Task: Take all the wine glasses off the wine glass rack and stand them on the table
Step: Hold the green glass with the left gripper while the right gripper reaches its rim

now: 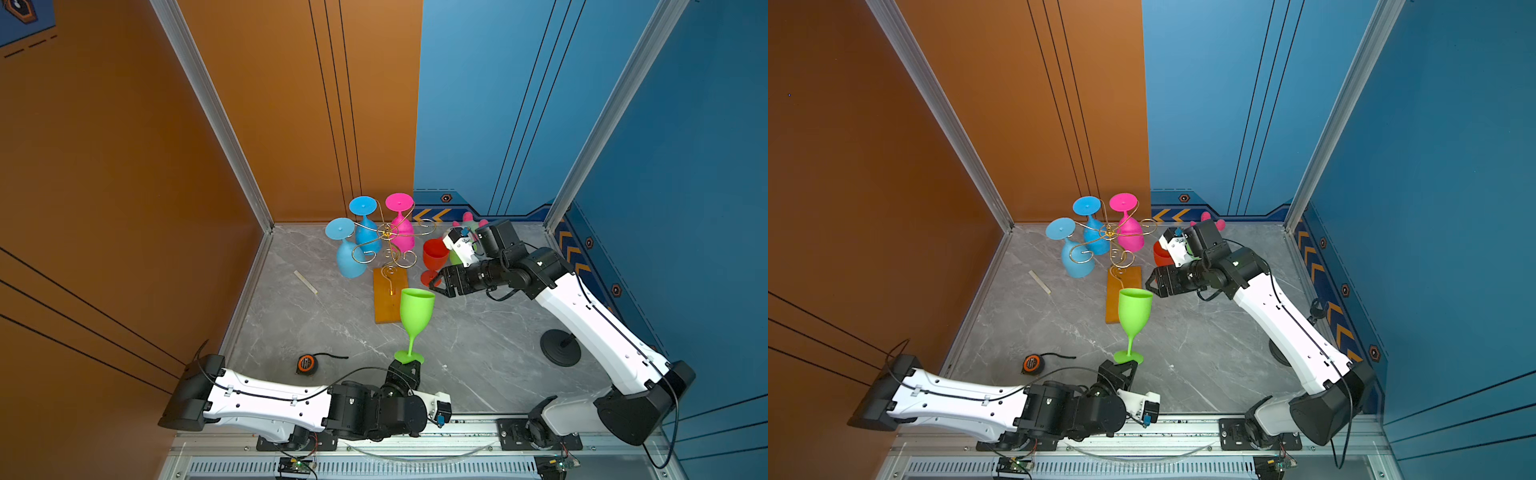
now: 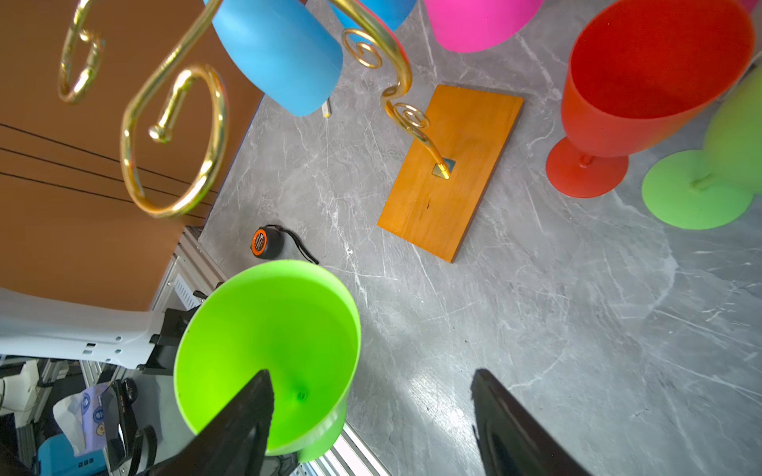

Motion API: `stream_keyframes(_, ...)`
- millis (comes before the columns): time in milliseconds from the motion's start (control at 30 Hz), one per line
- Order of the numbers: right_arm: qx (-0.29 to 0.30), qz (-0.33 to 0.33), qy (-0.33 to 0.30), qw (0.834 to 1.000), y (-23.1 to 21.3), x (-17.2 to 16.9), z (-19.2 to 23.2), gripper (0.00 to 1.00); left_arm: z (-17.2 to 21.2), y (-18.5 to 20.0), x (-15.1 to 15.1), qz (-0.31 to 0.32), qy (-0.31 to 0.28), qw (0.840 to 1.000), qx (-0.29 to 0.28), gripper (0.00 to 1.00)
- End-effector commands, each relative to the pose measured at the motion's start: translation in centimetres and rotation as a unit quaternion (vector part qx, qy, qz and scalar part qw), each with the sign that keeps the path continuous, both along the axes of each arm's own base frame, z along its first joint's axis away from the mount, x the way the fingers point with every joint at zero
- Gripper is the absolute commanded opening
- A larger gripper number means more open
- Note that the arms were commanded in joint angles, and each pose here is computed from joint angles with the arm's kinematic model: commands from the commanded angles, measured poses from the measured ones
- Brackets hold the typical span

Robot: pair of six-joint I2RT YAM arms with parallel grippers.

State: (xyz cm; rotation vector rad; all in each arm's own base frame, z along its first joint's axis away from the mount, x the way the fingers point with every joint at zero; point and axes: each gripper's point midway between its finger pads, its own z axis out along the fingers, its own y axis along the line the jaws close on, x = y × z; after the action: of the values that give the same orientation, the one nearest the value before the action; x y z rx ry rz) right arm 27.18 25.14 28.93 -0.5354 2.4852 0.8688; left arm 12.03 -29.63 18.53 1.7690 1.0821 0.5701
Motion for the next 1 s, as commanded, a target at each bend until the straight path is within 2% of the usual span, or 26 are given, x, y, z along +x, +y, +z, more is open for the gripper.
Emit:
stream_keyframes(0, 0.000, 0.023, 0.033, 0.999, 0.5, -1.2, -0.5, 0.69, 0.7, 0.1, 0.4, 0.005, -0.045, 0.999, 0.016, 0.00)
stream_keyframes(400, -0.008, 0.053, 0.085, 0.995, 1.3, -2.0, -2.0, 0.42, 0.4, 1.0, 2.1, 0.023, -0.115, 0.991, 0.070, 0.00)
stream_keyframes(533, -0.009, 0.065, 0.101, 0.993, 1.5, -2.5, -2.5, 0.31, 0.8, 1.0, 2.3, 0.027, -0.120, 0.990, 0.068, 0.00)
stream_keyframes(733, -0.009, 0.068, 0.103, 0.992, 1.5, -2.6, -2.6, 0.17, 0.0, 1.4, 2.8, 0.031, -0.129, 0.987, 0.093, 0.00)
stream_keyframes(967, -0.014, 0.060, 0.090, 0.994, 1.1, -2.3, -2.2, 0.06, -0.2, 1.4, 2.9, 0.037, -0.121, 0.988, 0.086, 0.00)
